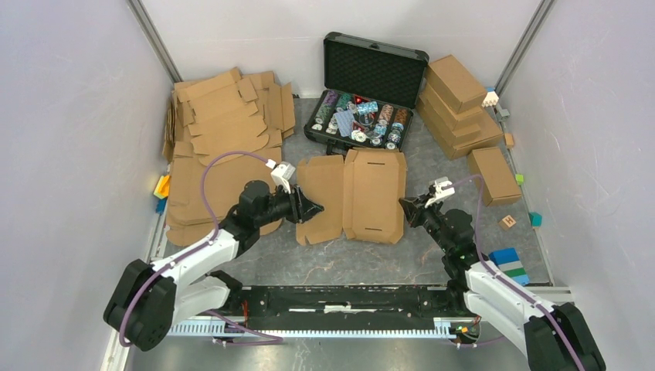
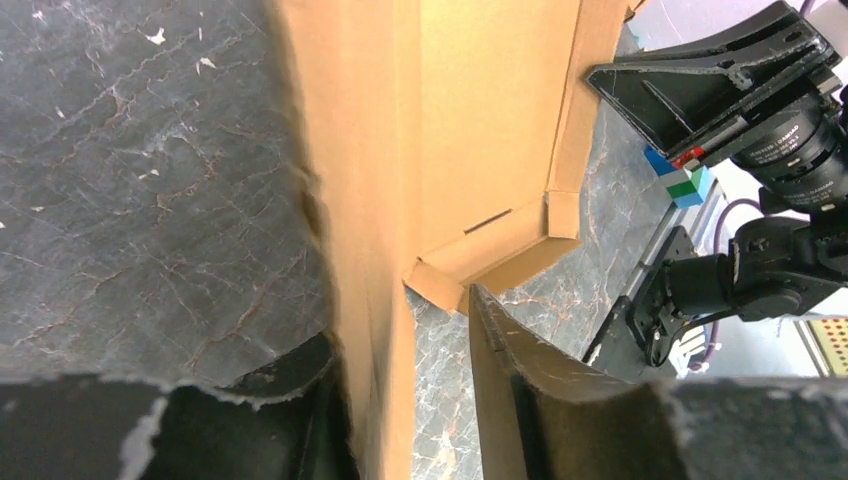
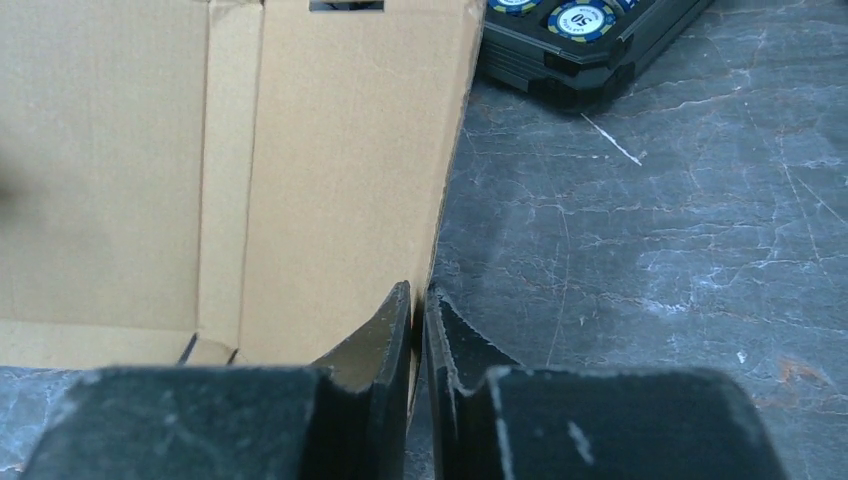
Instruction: Fold the paper box
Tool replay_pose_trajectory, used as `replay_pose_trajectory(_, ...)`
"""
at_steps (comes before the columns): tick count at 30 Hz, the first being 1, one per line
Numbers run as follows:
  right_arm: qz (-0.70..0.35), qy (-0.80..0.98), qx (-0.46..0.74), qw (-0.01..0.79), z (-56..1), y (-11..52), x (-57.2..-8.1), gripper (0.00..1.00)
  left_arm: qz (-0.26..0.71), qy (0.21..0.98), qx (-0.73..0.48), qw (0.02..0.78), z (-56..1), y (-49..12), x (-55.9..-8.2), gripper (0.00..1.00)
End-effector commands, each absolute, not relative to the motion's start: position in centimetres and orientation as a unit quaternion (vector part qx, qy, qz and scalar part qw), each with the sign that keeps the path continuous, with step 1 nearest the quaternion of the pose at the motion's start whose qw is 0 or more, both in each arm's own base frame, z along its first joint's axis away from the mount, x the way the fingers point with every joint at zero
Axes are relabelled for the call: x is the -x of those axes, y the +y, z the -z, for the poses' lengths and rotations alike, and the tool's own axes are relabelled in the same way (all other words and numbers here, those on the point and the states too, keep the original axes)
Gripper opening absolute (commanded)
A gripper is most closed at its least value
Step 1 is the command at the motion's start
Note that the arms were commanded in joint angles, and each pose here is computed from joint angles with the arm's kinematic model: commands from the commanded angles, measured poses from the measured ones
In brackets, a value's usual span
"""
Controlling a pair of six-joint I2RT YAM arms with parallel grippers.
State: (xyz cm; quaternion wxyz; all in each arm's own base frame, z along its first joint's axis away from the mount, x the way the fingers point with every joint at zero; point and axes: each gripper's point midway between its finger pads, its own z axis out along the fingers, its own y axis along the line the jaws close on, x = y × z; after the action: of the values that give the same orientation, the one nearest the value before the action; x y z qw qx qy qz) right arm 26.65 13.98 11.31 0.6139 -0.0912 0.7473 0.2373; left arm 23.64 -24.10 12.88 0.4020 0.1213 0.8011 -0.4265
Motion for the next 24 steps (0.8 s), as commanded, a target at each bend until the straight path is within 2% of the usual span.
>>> replay_pose_trajectory(1,-0.230,0.714,0.093,0.655,-13.0,13.7,-26.9,0.19,0.416,0.764,-0.163,0.465,-15.1,-23.8,-23.9,0.40)
replay_pose_trajectory(5,-0.238,0.717,0.097,0.647,-12.6,14.0,-26.7,0.41,0.409,0.750,-0.159,0.494,-16.0,-22.9,-23.6,0.28)
replay_pose_trajectory(10,-0.237,0.749,0.093,0.612,-10.9,14.4,-27.1,0.52,0.400,0.754,-0.163,0.495,-15.9,-22.8,-23.7,0.17)
replay_pose_trajectory(13,-0.214,0.783,0.059,0.582,-9.3,13.5,-27.6,0.74,0.393,0.764,-0.161,0.485,-15.5,-22.8,-23.9,0.15)
replay_pose_trajectory(15,-0.192,0.803,0.045,0.563,-8.3,12.8,-27.7,0.82,0.390,0.764,-0.160,0.488,-15.5,-22.6,-24.0,0.13)
replay_pose_trajectory(17,-0.198,0.805,0.051,0.557,-8.1,13.0,-27.4,0.84,0.389,0.761,-0.158,0.494,-15.7,-22.5,-23.9,0.10)
replay_pose_trajectory(20,-0.227,0.791,0.066,0.565,-9.1,13.9,-26.8,0.80,0.391,0.756,-0.158,0.500,-16.2,-22.4,-23.8,0.03)
replay_pose_trajectory(24,-0.239,0.789,0.066,0.562,-10.0,14.2,-26.5,0.66,0.393,0.752,-0.158,0.505,-16.5,-22.3,-23.5,0.02)
